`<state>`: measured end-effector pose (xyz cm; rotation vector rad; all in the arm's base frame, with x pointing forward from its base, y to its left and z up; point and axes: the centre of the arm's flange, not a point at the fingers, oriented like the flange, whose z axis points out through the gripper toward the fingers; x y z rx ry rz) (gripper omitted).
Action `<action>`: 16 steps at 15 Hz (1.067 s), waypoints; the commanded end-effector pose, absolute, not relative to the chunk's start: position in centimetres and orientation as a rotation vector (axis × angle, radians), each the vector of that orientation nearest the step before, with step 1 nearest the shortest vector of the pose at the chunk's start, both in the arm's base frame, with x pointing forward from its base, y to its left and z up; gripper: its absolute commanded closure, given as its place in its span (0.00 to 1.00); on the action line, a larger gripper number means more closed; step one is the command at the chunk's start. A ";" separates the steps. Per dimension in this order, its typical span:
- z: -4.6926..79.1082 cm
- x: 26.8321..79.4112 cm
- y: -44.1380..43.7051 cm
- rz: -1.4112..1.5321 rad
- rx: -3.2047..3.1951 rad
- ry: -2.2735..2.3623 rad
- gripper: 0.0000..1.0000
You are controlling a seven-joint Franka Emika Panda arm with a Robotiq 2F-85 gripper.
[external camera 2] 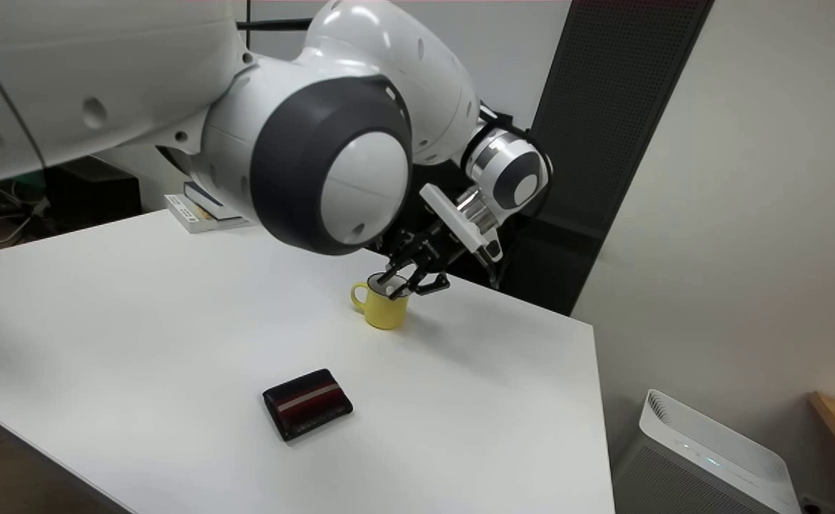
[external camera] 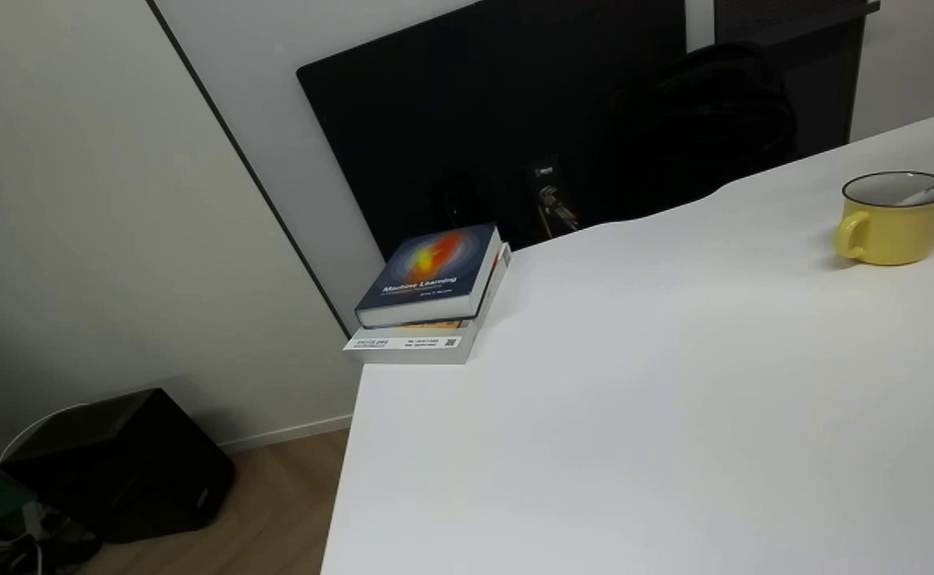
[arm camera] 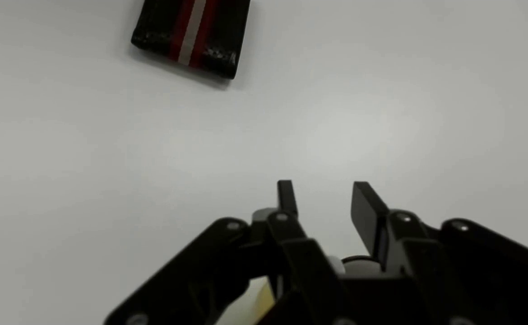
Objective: Put the marker in the cup
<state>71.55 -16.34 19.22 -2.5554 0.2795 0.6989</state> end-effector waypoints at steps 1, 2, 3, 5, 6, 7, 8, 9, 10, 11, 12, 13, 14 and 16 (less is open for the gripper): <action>20.1 76.2 -17.3 0.696 -2.594 0.278 0.31; 20.2 76.1 -17.2 0.694 -2.601 0.273 0.25; 20.4 75.9 -17.1 0.695 -2.613 0.265 0.19; 21.6 74.6 -16.3 0.662 -2.734 0.186 0.05; 22.7 73.4 -15.7 0.649 -2.777 0.143 0.01; 23.9 72.3 -15.1 0.638 -2.820 0.101 0.00; 25.5 71.1 -14.3 0.614 -2.860 0.050 0.00; 26.9 70.5 -13.6 0.592 -2.904 0.003 0.00; 28.5 69.8 -12.9 0.563 -2.943 -0.052 0.00; 29.9 69.2 -12.3 0.541 -2.986 -0.101 0.00; 31.3 68.7 -11.7 0.502 -3.032 -0.139 0.00; 32.5 68.1 -11.3 0.457 -3.070 -0.187 0.00; 30.7 74.5 -12.9 0.525 -2.999 -0.120 0.00; 33.1 74.8 -12.0 0.479 -3.045 -0.169 0.00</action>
